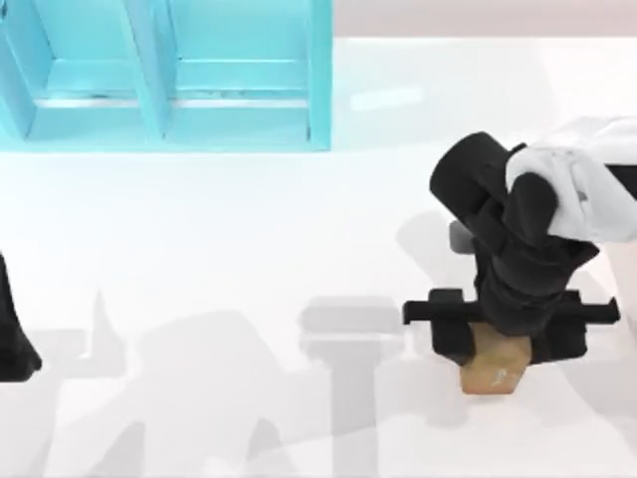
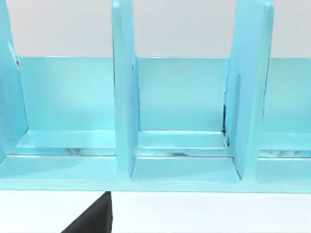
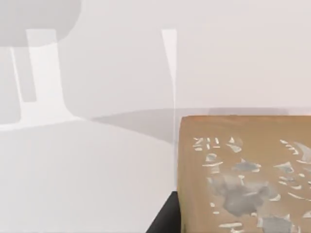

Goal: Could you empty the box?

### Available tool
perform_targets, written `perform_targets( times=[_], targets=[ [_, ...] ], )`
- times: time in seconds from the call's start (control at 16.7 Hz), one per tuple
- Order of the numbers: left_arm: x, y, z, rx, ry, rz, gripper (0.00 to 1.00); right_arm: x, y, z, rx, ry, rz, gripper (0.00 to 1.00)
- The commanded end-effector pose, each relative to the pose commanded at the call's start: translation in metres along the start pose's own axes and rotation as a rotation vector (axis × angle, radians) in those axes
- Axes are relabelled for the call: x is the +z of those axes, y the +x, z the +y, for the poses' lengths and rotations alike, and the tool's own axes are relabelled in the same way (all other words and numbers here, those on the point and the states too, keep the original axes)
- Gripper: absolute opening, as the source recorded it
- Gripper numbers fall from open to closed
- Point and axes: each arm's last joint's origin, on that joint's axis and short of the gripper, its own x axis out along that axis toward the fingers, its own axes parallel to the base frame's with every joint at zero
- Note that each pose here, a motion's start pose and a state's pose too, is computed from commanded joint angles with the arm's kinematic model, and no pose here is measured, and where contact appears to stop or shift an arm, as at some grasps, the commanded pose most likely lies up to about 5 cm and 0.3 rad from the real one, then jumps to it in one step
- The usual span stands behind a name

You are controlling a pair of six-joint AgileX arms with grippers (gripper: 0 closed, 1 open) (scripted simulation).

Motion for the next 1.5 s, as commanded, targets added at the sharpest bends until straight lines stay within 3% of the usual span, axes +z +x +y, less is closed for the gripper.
perform_targets(
  times=[0.18, 0.96, 1.5],
  targets=[
    [0.0000, 0.0000, 0.0000, 0.000, 0.000, 0.000, 1.00, -0.0001, 0.0004, 0.0000, 0.000, 0.000, 0.000, 0.00],
    [0.0000, 0.0000, 0.0000, 0.000, 0.000, 0.000, 1.00, -0.0001, 0.0004, 0.0000, 0.000, 0.000, 0.000, 0.98],
    [0.0000, 0.0000, 0.0000, 0.000, 0.000, 0.000, 1.00, 0.0002, 0.0001, -0.0003, 0.000, 0.001, 0.000, 1.00]
  ],
)
